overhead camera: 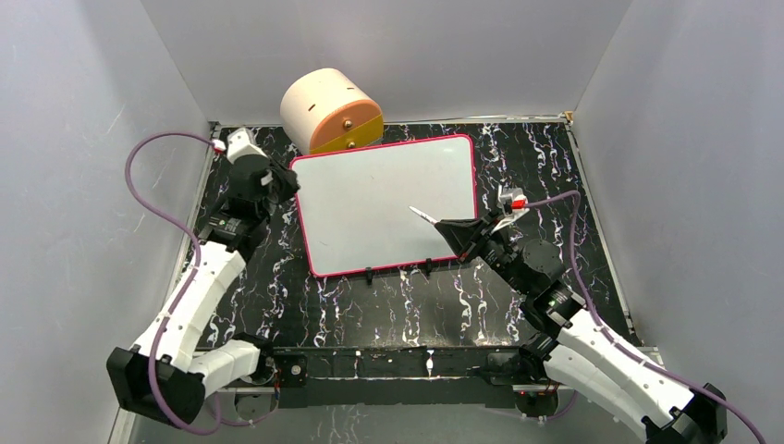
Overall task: Write a sentence on the whiteboard
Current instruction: Place the pen cap at the center of the board.
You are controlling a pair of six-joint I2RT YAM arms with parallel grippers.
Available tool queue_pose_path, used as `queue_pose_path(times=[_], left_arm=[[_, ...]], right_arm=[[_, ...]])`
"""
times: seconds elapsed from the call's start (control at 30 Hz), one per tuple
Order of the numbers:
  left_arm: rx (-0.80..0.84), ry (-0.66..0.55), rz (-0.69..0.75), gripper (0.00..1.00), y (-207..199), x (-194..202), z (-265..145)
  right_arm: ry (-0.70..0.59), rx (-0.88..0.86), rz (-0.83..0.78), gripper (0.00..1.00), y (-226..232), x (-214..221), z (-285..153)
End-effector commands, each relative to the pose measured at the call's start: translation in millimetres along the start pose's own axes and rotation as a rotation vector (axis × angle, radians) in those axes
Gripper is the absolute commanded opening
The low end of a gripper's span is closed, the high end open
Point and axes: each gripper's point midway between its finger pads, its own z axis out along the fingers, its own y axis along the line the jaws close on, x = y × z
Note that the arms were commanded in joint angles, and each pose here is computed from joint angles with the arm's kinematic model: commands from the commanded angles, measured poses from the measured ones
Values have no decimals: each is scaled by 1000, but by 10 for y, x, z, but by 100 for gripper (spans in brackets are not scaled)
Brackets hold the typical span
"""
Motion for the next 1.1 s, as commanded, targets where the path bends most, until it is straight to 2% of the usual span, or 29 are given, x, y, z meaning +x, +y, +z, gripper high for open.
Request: queue_pose_path(times=[0.0, 0.17, 0.2, 0.4, 0.6, 0.83, 1.07], left_arm=[[-113, 37, 12, 0, 486, -145, 79], [-230, 101, -22, 0, 1043, -105, 304], [-270, 135, -39, 0, 1255, -34, 398], [-352, 268, -55, 0, 1703, 321, 647], [-437, 364, -3, 0, 2000, 626, 765], [-483, 555, 62, 0, 2223, 1039, 801], [-484, 626, 74, 9, 2292, 1225, 817]], right_arm=[[-96, -22, -66, 0, 139, -390, -23], [-106, -19, -83, 0, 139, -422, -61], [-113, -22, -90, 0, 143, -434, -78], [-124, -15, -109, 0, 136, -476, -91], [-115, -14, -108, 0, 139, -470, -79], [-96, -20, -92, 0, 131, -398, -30], [-80, -15, -91, 0, 122, -376, 11]])
